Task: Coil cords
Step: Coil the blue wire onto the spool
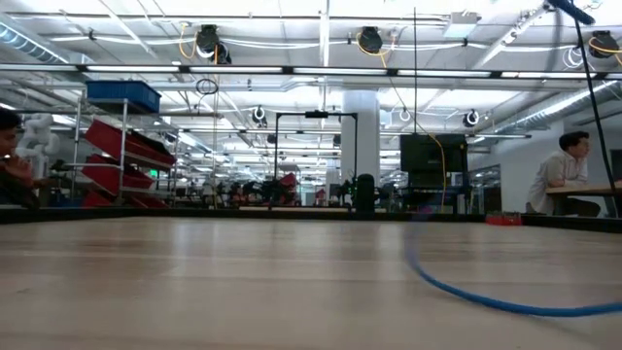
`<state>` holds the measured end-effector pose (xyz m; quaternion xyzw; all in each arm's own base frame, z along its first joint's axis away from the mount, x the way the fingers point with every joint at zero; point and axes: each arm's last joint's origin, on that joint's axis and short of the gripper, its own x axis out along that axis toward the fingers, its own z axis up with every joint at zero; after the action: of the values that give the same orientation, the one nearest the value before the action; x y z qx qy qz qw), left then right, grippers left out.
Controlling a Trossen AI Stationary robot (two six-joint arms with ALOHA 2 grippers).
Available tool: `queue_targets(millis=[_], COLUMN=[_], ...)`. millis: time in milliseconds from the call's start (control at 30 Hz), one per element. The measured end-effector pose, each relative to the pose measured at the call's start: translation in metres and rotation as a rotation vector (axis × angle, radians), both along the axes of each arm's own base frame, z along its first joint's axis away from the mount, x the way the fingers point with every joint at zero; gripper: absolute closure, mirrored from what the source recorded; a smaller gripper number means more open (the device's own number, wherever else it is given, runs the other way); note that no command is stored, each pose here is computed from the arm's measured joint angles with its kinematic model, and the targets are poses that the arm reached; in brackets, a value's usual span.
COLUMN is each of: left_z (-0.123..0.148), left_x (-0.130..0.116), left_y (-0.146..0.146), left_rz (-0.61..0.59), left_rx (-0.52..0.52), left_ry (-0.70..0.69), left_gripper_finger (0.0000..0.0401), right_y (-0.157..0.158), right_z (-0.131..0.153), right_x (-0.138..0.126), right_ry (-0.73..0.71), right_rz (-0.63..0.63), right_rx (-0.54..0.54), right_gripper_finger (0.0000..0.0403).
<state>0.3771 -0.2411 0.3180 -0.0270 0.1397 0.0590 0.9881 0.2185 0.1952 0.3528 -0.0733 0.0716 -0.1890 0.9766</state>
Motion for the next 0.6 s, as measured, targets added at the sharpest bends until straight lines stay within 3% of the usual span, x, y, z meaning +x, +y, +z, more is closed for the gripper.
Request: queue_targets(millis=[267, 467, 600], left_z=[-0.013, -0.022, -0.039], left_x=[-0.015, -0.003, 0.007], left_y=[-0.024, -0.037, -0.042], left_rz=[-0.087, -0.152, -0.156], left_rx=[0.100, 0.286, 0.322], left_ry=[0.076, -0.010, -0.018], left_gripper_finger=[0.0344, 0.0344, 0.0344], right_y=[0.009, 0.017, 0.022], right_z=[0.012, 0.022, 0.028], right_x=[-0.021, -0.025, -0.029], right_ry=[-0.017, -0.063, -0.097], right_rz=[0.151, 0.240, 0.287], right_rx=[0.042, 0.046, 0.038], right_gripper_finger=[0.0403, 0.0403, 0.0403])
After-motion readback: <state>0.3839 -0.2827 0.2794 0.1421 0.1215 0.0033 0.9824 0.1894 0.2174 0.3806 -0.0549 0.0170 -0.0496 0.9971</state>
